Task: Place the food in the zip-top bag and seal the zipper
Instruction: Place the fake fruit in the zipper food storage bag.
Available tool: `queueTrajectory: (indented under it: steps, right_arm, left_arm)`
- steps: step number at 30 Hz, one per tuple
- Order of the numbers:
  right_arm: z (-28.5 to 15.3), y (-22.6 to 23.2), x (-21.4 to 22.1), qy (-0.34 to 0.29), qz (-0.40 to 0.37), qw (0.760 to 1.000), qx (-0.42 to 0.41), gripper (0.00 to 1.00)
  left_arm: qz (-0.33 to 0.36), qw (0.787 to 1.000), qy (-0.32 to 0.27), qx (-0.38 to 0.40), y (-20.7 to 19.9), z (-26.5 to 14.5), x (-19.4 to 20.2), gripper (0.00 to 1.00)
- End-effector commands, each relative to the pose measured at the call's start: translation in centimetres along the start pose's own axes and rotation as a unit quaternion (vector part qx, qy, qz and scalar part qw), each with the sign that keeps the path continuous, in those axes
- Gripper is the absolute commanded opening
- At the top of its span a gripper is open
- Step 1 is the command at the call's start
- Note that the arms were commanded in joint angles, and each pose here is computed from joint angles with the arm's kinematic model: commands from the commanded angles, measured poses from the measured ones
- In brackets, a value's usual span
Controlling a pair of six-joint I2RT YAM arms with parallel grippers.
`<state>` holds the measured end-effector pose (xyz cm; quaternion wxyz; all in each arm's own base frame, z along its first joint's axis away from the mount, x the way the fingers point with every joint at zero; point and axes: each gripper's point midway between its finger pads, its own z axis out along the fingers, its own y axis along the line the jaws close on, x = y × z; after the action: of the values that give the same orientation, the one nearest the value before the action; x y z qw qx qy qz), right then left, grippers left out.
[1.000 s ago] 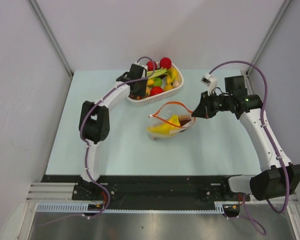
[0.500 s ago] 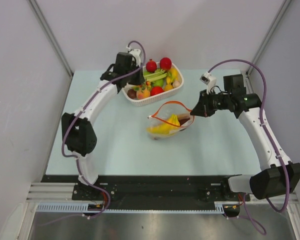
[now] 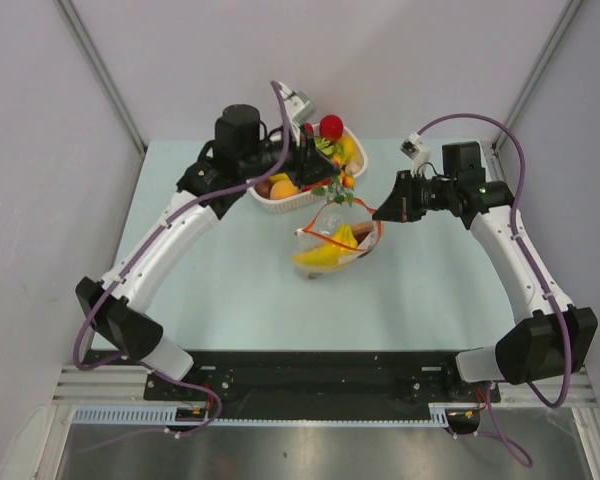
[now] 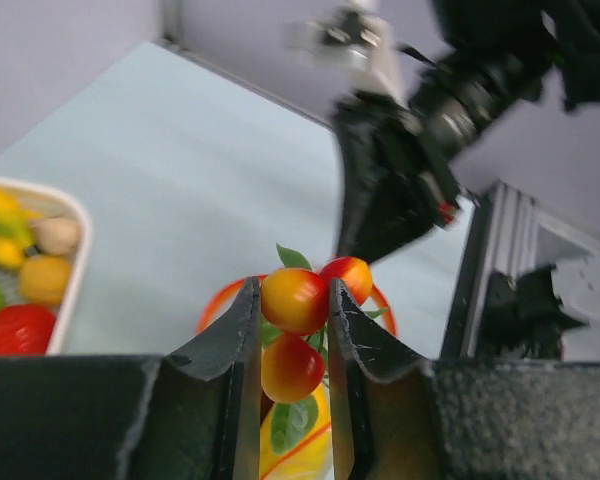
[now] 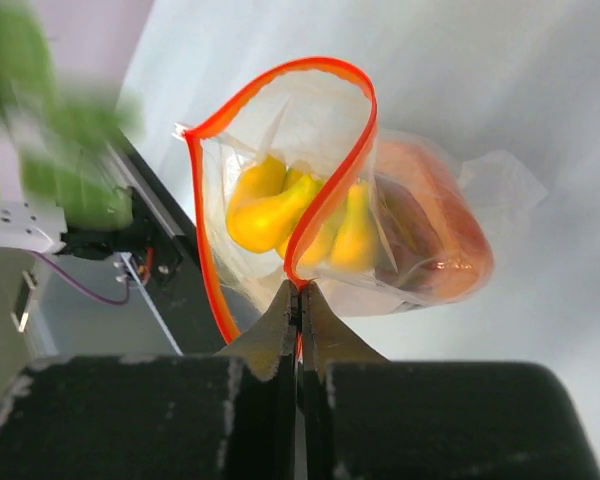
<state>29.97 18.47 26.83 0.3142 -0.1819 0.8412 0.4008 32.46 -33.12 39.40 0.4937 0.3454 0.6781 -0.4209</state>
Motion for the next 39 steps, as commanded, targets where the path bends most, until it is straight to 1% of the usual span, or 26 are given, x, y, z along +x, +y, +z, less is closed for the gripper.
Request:
queueTrajectory:
  steps: [1,7,8,11,12,15,17,18,19,20,21,22,23,24,25,26,27,28,30,31,32,34,35,36,38,39]
  right_arm:
    - [-0.7,1.3,-3.1,-0.041,0.024,0.998,-0.037,0.00]
    - [-1.3,1.9,-3.5,-0.045,0.052,0.996,-0.064,0.00]
    - [-1.4,2.1,-3.4,-0.044,0.051,0.995,-0.068,0.00]
    - [-1.6,2.3,-3.2,-0.042,0.050,0.995,-0.070,0.00]
    - [-1.7,2.5,-3.3,-0.043,0.050,0.995,-0.073,0.00]
    - [-2.1,2.9,-3.5,-0.049,0.048,0.995,-0.077,0.00]
    - [-2.3,3.2,-3.7,-0.054,0.048,0.994,-0.079,0.00]
    - [-2.4,3.2,-3.8,-0.056,0.053,0.994,-0.079,0.00]
    - [-2.5,3.2,-3.9,-0.057,0.054,0.994,-0.079,0.00]
    - [-2.5,3.2,-3.8,-0.056,0.054,0.994,-0.077,0.00]
    - [-2.5,3.0,-3.8,-0.057,0.055,0.994,-0.075,0.00]
    - [-2.5,2.9,-3.6,-0.054,0.056,0.994,-0.072,0.00]
    - [-2.4,2.7,-3.5,-0.052,0.057,0.995,-0.068,0.00]
    - [-2.3,2.5,-3.5,-0.051,0.058,0.995,-0.066,0.00]
    - [-2.3,2.4,-3.3,-0.048,0.059,0.995,-0.064,0.00]
    - [-2.1,2.0,-3.3,-0.046,0.062,0.995,-0.060,0.00]
    - [-2.0,2.0,-3.2,-0.044,0.062,0.995,-0.060,0.00]
    - [-1.9,1.8,-3.1,-0.043,0.064,0.996,-0.056,0.00]
    - [-1.7,1.5,-3.1,-0.042,0.065,0.996,-0.052,0.00]
    - [-1.7,1.5,-3.1,-0.042,0.067,0.996,-0.052,0.00]
    - [-1.6,1.4,-3.1,-0.041,0.069,0.995,-0.051,0.00]
    - [-1.4,1.2,-3.3,-0.042,0.069,0.995,-0.050,0.00]
    - [-1.4,1.2,-3.3,-0.043,0.071,0.995,-0.050,0.00]
    - [-1.4,1.2,-3.4,-0.043,0.070,0.995,-0.051,0.00]
    - [-1.3,1.1,-3.5,-0.045,0.071,0.995,-0.050,0.00]
    - [-1.2,1.2,-3.5,-0.045,0.072,0.995,-0.051,0.00]
  left_arm:
    - [0.059,0.994,0.041,0.081,-3.6,1.8,3.6,0.00]
    - [0.070,0.988,0.101,0.094,-4.2,5.4,9.1,0.00]
    - [0.065,0.986,0.124,0.089,-3.7,6.3,11.0,0.00]
    - [0.062,0.981,0.162,0.081,-3.1,7.7,14.2,0.01]
    - [0.065,0.981,0.173,0.065,-2.4,8.0,15.1,0.00]
    - [0.063,0.972,0.220,0.052,-1.4,8.0,18.2,0.01]
    - [0.062,0.963,0.258,0.053,-1.1,7.1,20.4,0.04]
    - [0.081,0.958,0.268,0.060,-1.0,6.7,21.0,0.08]
    - [0.085,0.951,0.289,0.068,-1.1,5.8,22.0,0.21]
    - [0.096,0.946,0.299,0.082,-1.4,5.2,22.3,0.30]
    - [0.121,0.940,0.303,0.096,-1.2,4.6,22.2,0.42]
    - [0.121,0.943,0.288,0.115,-2.1,3.6,21.0,0.59]
    - [0.114,0.946,0.275,0.128,-2.4,3.0,20.5,0.66]
    - [0.104,0.954,0.251,0.123,-1.9,2.2,18.9,0.73]
    - [0.113,0.963,0.207,0.134,-2.8,1.6,15.9,0.85]
    - [0.111,0.968,0.185,0.129,-2.9,1.2,14.0,0.90]
    - [0.116,0.971,0.165,0.125,-2.6,0.8,12.3,0.91]
    - [0.137,0.974,0.128,0.132,-3.6,0.3,8.6,0.92]
    - [0.126,0.976,0.093,0.150,-4.7,-0.6,5.3,0.92]
    - [0.134,0.977,0.063,0.151,-5.1,-1.1,2.7,0.92]
    - [0.103,0.981,0.051,0.156,-5.5,-1.4,1.6,0.92]
    - [0.096,0.987,0.018,0.127,-3.6,-1.7,-0.7,0.92]
    - [0.073,0.992,0.015,0.105,-2.7,-1.6,-1.0,0.92]
    - [0.069,0.996,0.004,0.050,0.2,-1.5,-1.5,0.88]
    - [0.040,0.997,0.018,-0.057,5.4,-0.8,0.0,0.85]
    - [0.019,0.987,0.019,-0.157,9.6,-1.7,0.2,0.81]
